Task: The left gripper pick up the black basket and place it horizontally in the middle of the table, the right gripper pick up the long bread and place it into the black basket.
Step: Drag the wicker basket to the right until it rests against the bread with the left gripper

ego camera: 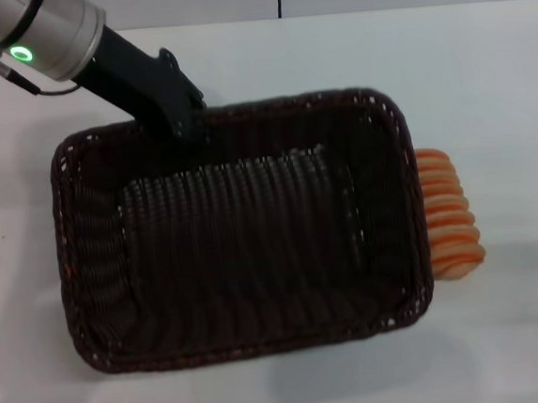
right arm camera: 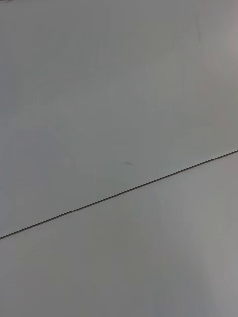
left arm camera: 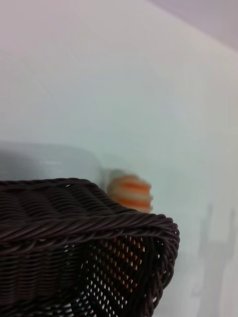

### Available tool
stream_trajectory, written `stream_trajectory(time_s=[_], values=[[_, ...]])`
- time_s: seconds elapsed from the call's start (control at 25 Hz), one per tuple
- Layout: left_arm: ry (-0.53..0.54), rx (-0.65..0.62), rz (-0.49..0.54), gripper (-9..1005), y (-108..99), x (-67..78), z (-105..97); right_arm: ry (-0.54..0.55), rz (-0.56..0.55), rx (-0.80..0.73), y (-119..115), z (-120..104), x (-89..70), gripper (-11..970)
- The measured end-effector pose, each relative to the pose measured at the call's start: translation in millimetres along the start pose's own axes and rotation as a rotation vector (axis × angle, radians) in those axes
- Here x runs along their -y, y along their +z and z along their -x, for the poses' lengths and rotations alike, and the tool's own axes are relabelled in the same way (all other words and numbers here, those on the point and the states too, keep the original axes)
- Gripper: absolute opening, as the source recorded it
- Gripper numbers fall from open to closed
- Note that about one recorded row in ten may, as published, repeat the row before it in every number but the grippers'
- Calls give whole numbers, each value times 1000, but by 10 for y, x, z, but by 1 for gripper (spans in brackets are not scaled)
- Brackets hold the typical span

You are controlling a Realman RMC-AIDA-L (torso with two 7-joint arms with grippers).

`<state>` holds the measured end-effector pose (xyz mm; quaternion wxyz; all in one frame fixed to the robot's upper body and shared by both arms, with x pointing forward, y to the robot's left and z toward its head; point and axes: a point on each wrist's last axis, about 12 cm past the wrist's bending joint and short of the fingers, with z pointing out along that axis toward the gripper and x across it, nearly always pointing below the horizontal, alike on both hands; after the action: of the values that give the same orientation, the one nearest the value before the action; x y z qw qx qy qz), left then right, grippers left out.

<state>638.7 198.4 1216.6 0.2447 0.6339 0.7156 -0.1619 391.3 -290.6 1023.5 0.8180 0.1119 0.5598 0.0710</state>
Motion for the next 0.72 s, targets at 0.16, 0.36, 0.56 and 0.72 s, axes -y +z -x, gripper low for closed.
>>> stream_trajectory(time_s=[0.16,0.36,0.56,0.72], values=[[37,-21,-50,177,78,60,8,2,5,4,-29,12,-7,791],[86,-53,-67,177,203,150,67,8,4,7,-39,18,-16,791],[138,-72,-55,208,283,215,138,10,1,13,-53,29,-14,791],[150,-72,-39,233,284,202,164,11,2,12,-54,29,-15,792]])
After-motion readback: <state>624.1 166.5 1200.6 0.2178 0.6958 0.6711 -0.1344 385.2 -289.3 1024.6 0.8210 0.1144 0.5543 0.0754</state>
